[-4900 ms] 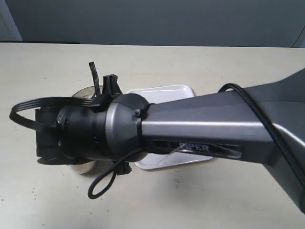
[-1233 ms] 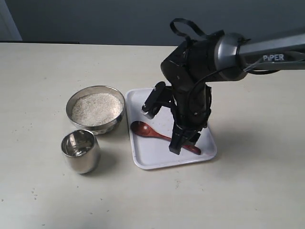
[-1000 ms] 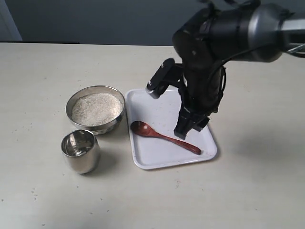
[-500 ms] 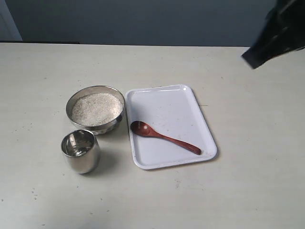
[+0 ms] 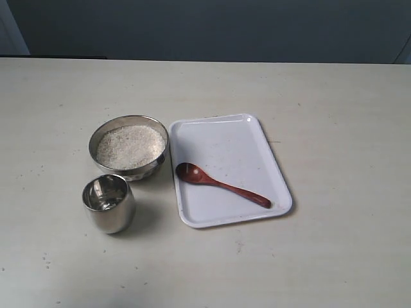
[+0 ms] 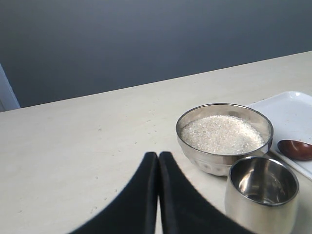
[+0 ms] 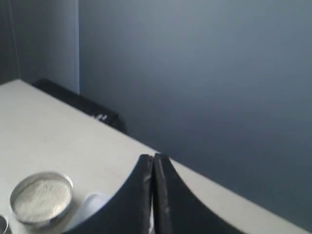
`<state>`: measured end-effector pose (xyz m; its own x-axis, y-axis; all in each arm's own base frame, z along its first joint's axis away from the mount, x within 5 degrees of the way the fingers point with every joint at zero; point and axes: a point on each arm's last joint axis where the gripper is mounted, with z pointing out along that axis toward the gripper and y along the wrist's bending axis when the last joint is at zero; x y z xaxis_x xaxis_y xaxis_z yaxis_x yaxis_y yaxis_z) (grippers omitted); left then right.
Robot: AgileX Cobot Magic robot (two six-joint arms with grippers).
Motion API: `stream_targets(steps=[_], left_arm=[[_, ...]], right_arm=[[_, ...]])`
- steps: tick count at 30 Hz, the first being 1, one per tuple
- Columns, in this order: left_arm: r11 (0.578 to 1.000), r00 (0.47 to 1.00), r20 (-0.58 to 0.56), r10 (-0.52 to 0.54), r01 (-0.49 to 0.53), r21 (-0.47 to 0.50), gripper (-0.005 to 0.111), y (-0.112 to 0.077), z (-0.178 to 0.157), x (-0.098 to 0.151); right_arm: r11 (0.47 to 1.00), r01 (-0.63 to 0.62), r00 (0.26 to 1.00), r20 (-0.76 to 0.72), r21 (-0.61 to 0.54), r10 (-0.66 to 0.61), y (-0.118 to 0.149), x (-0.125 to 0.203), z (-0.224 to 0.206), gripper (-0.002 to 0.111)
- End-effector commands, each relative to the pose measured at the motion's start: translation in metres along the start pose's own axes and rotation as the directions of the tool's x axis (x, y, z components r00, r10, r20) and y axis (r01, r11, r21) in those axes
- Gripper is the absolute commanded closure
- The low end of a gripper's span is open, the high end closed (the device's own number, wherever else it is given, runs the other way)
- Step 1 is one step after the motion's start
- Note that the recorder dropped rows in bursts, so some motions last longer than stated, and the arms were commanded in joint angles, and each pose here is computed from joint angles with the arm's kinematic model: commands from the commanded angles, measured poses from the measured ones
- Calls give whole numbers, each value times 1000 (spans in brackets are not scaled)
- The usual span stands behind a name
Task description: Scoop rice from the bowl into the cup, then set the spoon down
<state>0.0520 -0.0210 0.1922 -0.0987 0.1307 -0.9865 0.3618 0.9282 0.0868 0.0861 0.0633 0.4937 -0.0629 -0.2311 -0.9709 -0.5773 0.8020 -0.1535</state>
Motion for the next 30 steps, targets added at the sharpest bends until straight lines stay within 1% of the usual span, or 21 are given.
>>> stream_targets(steps=[1, 3, 5, 8, 9, 10, 11, 12, 13, 16, 18, 19, 21, 24, 25, 28, 30], left_arm=[[1000, 1000, 22, 0, 0, 0, 106, 0, -1, -2], [1000, 1000, 22, 0, 0, 0, 106, 0, -1, -2], [1000, 1000, 22, 0, 0, 0, 106, 0, -1, -2], [1000, 1000, 22, 0, 0, 0, 106, 0, -1, -2], [1000, 1000, 22, 0, 0, 0, 106, 0, -1, -2], [1000, 1000, 22, 0, 0, 0, 106, 0, -1, -2], [1000, 1000, 22, 0, 0, 0, 106, 0, -1, -2], [1000, 1000, 22, 0, 0, 0, 106, 0, -1, -2], [1000, 1000, 22, 0, 0, 0, 106, 0, -1, -2], [1000, 1000, 22, 0, 0, 0, 106, 0, -1, -2], [1000, 1000, 22, 0, 0, 0, 106, 0, -1, -2], [1000, 1000, 22, 0, 0, 0, 106, 0, -1, -2], [1000, 1000, 22, 0, 0, 0, 106, 0, -1, -2], [1000, 1000, 22, 0, 0, 0, 106, 0, -1, -2], [1000, 1000, 22, 0, 0, 0, 106, 0, -1, -2], [1000, 1000, 22, 0, 0, 0, 106, 0, -1, -2], [1000, 1000, 22, 0, 0, 0, 106, 0, -1, -2]], right_arm=[[1000, 10, 990, 143, 28, -14, -7, -8, -23, 108], [1000, 6, 986, 165, 31, -11, -9, -9, -30, 108], [999, 0, 992, 123, 49, -6, -11, -3, -32, 108], [990, -58, 997, 65, 132, 50, -15, 11, -27, 108], [976, -110, 993, 70, 187, 98, -17, 23, -22, 108], [966, -142, 989, 82, 218, 127, -19, 31, -20, 108], [940, -206, 977, 118, 273, 180, -21, 48, -18, 108], [922, -239, 969, 138, 305, 206, -22, 58, -18, 108], [883, -291, 955, 158, 368, 249, -23, 82, -19, 108], [835, -347, 938, 183, 427, 296, -17, 115, -26, 108], [798, -373, 928, 207, 474, 310, -7, 145, -36, 108], [771, -385, 923, 235, 508, 306, 0, 163, -43, 108], [736, -401, 915, 271, 545, 297, 9, 180, -50, 108], [663, -408, 913, 291, 627, 287, 16, 205, -53, 108], [640, -423, 906, 296, 642, 302, 17, 213, -51, 108], [591, -442, 894, 275, 675, 355, 13, 234, -41, 108], [570, -450, 885, 260, 688, 386, 10, 250, -35, 108]])
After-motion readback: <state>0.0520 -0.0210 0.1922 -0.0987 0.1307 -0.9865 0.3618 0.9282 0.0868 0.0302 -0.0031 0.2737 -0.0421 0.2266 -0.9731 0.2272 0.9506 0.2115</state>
